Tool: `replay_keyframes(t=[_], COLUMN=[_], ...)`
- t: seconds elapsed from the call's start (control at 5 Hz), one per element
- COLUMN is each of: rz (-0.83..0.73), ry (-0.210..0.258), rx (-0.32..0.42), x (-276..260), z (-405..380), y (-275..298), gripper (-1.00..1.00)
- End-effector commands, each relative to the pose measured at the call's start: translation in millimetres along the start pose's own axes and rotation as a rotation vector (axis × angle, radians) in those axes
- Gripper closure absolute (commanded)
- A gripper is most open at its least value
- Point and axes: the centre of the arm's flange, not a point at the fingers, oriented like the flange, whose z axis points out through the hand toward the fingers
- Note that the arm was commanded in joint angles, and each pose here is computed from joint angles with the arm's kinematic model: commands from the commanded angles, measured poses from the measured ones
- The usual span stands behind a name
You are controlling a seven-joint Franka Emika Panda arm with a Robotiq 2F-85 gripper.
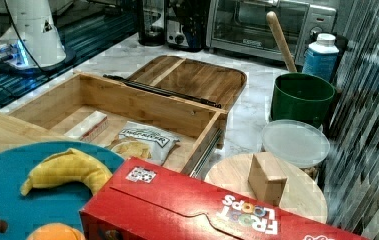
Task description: Close the drawer.
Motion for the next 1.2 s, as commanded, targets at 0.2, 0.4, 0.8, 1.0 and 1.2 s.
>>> replay_keyframes(t=[0.2, 0.4, 0.8, 1.0, 1.2], rz=[-0.145, -0.187, -0.217, -0.246, -0.279], ry=[-0.073, -0.086, -0.088, -0.04, -0.019], rx=[-0.016, -0.037, -0.039, -0.037, -0.034], x=[-7, -2, 4, 9, 14], z=[61, 55, 35, 45, 54], y=[23, 45, 82, 106, 135], gripper=[1.0, 1.0, 1.0, 1.0, 1.0])
